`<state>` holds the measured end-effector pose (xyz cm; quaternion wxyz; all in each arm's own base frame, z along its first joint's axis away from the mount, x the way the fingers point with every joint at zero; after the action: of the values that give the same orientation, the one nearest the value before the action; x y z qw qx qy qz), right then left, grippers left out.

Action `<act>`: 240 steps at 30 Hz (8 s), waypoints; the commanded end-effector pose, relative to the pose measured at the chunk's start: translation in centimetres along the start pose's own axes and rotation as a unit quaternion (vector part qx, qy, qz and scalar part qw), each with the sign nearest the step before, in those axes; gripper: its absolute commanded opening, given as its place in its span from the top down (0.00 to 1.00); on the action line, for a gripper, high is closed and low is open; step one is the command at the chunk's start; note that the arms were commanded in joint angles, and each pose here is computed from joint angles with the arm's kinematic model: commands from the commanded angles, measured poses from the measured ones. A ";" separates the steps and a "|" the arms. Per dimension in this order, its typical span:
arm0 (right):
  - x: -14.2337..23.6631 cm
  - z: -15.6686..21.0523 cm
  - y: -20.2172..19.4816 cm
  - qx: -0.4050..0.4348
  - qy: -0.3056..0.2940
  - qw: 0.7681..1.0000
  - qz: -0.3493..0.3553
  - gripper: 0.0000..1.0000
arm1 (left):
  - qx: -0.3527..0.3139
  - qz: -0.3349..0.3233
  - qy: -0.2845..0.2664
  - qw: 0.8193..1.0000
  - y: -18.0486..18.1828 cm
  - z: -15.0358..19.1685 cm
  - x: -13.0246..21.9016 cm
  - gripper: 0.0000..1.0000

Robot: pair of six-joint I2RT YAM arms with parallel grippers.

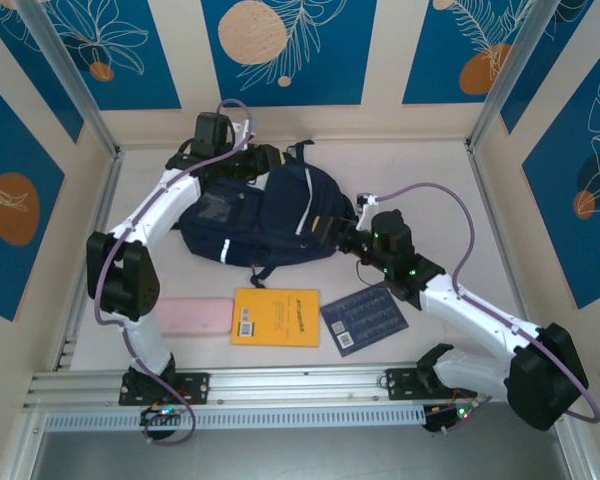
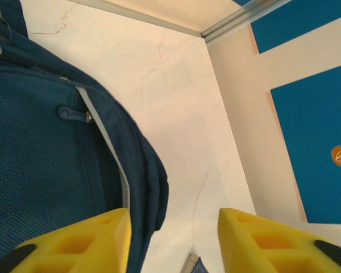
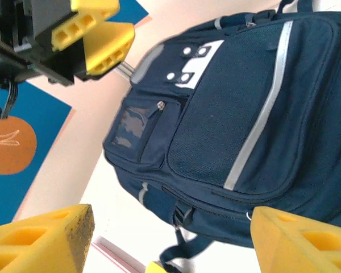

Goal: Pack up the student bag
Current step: Close the student bag at the top-center of the table, then pick up the pencil case from the bottom-left of the table.

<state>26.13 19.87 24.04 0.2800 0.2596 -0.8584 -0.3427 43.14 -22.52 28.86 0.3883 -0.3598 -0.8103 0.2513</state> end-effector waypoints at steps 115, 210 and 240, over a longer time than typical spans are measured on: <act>1.4 10.8 6.0 0.345 0.080 0.931 -0.089 0.21 | 0.058 0.085 -0.086 0.991 -5.2 17.1 16.2 0.06; 4.9 4.8 7.6 -0.245 0.133 0.914 -0.295 0.28 | 0.151 0.226 -0.162 0.949 -5.4 17.2 13.1 0.78; 6.3 4.1 3.8 -0.274 0.068 0.929 -0.240 0.68 | 0.082 0.137 -0.130 0.978 -4.5 18.5 13.2 0.23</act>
<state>17.64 21.14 26.12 0.3301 0.4071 -0.6096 -0.5947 20.75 -17.67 25.99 0.2820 -0.3947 -0.7476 0.4535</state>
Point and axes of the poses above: each hand's point on the last joint's axis, 136 mm out from that joint toward the fingers, its own x axis back along the fingers, its own y axis along the line the jaws close on, z = x × y, the point moved 5 cm from there along x, back along the fingers, and after that the axes turned 6 degrees about -x, right-handed, at the moved point
